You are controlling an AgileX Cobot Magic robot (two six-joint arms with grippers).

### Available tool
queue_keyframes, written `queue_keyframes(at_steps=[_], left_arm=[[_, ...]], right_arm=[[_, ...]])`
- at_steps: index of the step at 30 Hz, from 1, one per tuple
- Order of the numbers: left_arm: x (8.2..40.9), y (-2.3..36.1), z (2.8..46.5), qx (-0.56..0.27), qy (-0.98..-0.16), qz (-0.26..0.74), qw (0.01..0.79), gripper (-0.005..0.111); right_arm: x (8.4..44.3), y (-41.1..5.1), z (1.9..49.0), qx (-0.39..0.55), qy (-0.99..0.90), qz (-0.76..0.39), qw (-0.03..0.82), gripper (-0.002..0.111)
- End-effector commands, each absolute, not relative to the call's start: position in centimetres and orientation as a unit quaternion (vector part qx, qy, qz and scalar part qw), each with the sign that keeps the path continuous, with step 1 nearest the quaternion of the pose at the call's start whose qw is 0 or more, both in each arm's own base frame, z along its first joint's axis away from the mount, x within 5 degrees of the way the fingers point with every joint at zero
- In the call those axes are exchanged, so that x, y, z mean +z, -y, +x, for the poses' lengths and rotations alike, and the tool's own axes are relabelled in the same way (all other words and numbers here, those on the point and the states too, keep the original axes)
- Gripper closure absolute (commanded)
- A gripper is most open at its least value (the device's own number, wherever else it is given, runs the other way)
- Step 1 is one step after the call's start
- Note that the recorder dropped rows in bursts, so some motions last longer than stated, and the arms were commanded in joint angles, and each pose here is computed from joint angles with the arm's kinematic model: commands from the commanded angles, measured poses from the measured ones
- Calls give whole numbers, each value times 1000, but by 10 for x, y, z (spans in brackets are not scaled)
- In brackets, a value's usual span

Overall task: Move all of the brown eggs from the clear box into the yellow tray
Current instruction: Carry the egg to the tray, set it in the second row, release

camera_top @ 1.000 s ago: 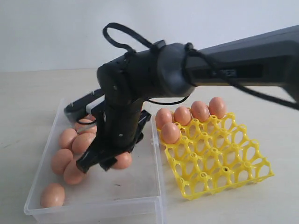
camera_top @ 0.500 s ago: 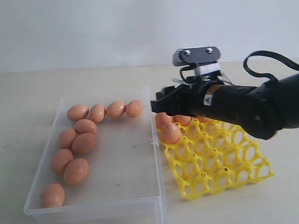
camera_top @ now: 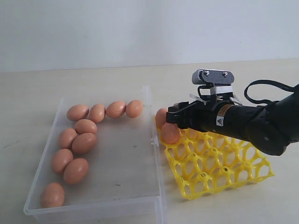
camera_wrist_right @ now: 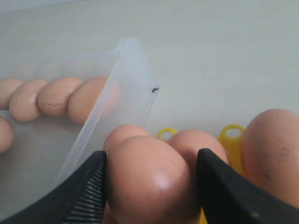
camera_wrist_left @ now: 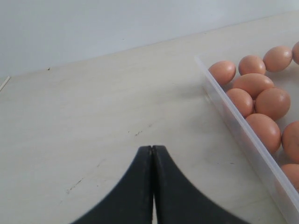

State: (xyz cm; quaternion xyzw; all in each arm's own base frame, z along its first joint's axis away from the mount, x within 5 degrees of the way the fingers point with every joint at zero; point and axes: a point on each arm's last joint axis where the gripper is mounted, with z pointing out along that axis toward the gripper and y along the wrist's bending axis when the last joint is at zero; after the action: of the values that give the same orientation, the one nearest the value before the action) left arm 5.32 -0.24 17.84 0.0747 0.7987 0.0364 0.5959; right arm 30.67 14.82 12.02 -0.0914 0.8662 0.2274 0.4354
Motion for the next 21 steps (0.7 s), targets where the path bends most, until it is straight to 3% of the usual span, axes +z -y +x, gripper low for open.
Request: queue_keyframes(at_steps=[1,21], left_arm=[[181,3,53,33,-794,69,604,107],[181,3,53,33,-794,69,604,107]], right_arm=[[115,-148,307,233,-864,-95,436,108],[125,-137,292,213,-846,-111,476,108]])
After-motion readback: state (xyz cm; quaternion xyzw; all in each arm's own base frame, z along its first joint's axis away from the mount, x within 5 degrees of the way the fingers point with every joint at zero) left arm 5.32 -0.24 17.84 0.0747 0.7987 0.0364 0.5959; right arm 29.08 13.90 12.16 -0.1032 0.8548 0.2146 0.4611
